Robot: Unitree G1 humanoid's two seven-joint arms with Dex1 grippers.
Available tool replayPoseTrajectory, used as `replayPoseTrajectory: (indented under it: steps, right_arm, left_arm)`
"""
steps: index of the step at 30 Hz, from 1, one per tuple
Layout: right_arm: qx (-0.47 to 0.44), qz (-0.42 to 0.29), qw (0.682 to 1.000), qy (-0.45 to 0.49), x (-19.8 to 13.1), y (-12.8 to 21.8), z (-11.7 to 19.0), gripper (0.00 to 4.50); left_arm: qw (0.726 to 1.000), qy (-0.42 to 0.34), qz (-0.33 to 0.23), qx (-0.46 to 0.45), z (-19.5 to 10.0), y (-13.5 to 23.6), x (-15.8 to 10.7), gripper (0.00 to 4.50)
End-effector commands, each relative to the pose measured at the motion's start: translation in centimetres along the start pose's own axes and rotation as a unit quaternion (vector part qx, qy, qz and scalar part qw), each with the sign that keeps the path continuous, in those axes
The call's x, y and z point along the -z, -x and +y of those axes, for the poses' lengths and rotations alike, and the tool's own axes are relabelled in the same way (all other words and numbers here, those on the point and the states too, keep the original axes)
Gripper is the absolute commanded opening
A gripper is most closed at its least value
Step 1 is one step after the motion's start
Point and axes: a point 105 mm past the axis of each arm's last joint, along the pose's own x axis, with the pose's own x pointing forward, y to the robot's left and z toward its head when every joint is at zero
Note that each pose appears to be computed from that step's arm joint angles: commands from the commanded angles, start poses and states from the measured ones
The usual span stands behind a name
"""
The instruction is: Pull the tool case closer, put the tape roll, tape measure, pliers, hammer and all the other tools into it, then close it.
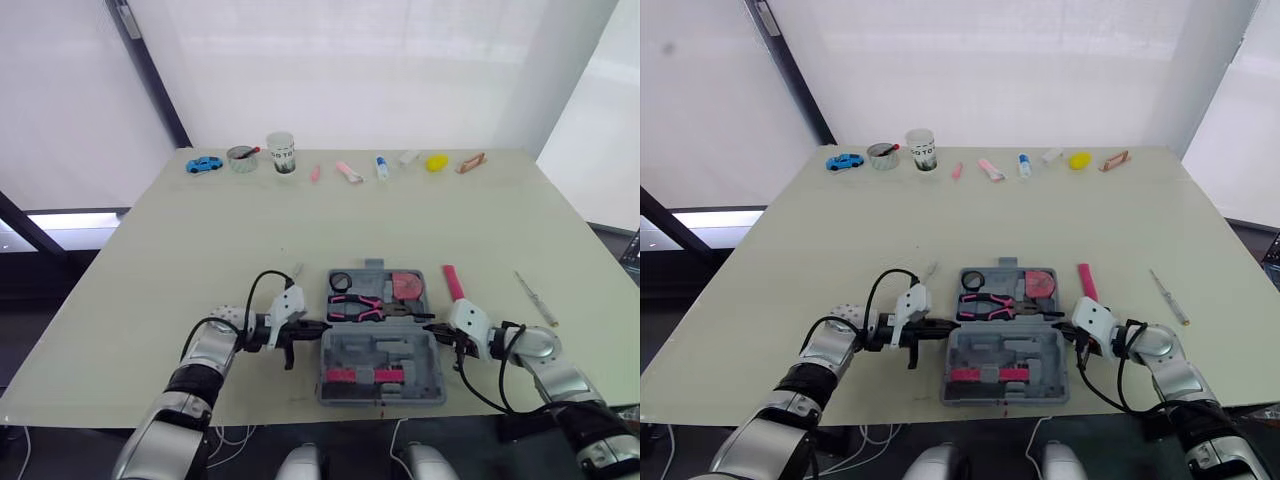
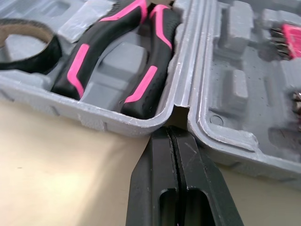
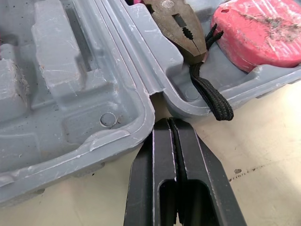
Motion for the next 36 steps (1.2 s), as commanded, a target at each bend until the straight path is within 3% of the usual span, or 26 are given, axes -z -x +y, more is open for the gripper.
replayPoseTrajectory:
  steps: [1, 36]
  right_arm:
    - [-0.006, -0.040, 0.999, 0.024, -2.3, -0.8, -0.1, 0.02]
    - [-0.004, -0.047, 0.999, 0.026, -2.5, -1.9, -0.6, 0.02]
  left_arm:
    - [1.000, -0.009, -0.007, -0.019, 0.6, -0.6, -0.6, 0.00]
    - [1.000, 0.006, 0.011, -0.020, 0.4, 1.0, 0.5, 0.00]
